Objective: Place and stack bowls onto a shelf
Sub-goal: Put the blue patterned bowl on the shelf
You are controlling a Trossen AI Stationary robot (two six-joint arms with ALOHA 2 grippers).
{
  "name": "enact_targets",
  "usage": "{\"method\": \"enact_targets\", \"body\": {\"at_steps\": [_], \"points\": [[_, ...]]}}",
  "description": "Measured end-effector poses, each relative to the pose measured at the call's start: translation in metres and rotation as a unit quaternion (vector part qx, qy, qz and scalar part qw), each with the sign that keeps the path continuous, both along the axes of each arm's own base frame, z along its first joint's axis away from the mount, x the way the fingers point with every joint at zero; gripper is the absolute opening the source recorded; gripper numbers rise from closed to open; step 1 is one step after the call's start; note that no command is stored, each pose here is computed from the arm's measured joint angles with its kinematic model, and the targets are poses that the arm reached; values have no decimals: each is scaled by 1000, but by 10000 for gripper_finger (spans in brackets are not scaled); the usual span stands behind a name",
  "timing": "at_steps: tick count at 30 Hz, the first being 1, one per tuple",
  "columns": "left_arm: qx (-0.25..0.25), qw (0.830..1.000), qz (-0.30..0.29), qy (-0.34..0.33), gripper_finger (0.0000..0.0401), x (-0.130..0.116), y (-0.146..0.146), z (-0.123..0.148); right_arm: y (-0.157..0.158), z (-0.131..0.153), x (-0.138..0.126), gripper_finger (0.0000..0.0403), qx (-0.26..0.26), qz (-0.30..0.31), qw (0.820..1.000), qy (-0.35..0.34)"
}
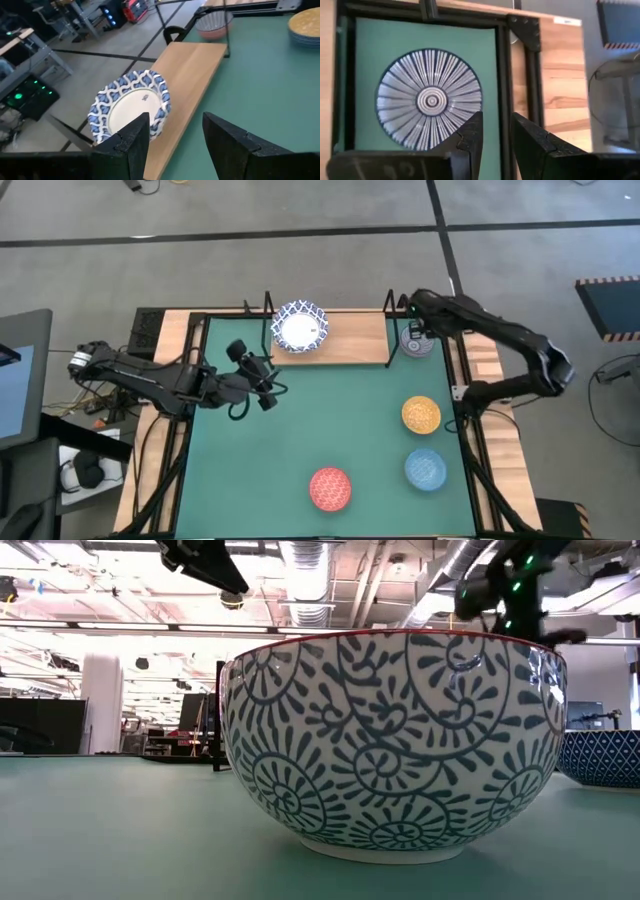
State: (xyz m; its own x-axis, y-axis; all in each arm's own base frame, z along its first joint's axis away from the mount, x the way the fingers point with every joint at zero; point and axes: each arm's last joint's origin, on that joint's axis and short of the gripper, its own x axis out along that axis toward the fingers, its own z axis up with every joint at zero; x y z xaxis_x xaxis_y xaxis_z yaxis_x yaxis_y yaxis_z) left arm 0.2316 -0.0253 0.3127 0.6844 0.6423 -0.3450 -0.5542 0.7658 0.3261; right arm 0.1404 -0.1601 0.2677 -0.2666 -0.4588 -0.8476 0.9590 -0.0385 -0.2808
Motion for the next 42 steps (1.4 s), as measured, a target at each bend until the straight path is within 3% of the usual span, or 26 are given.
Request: {"method": "enact_targets", "body": {"at_steps": [4,10,17,28,32,42], "points": [[-3,1000,13,26,169,-3,4,-5,-20,-22,0,122,49,-22,998,43],[-12,997,17,76,169,-9,9,-13,-23,-42,13,123,70,-33,992,102],[-13,996,59,68,169,-10,12,-16,-28,-61,27,123,94,-25,992,85],[-37,993,67,94,169,-17,11,-23,-32,-96,6,123,92,-88,992,10],[-39,992,73,97,169,-19,11,-24,-32,-94,5,123,81,-88,992,-28],[-32,992,81,92,169,-19,12,-24,-23,-90,-1,123,73,-83,993,-37]]}}
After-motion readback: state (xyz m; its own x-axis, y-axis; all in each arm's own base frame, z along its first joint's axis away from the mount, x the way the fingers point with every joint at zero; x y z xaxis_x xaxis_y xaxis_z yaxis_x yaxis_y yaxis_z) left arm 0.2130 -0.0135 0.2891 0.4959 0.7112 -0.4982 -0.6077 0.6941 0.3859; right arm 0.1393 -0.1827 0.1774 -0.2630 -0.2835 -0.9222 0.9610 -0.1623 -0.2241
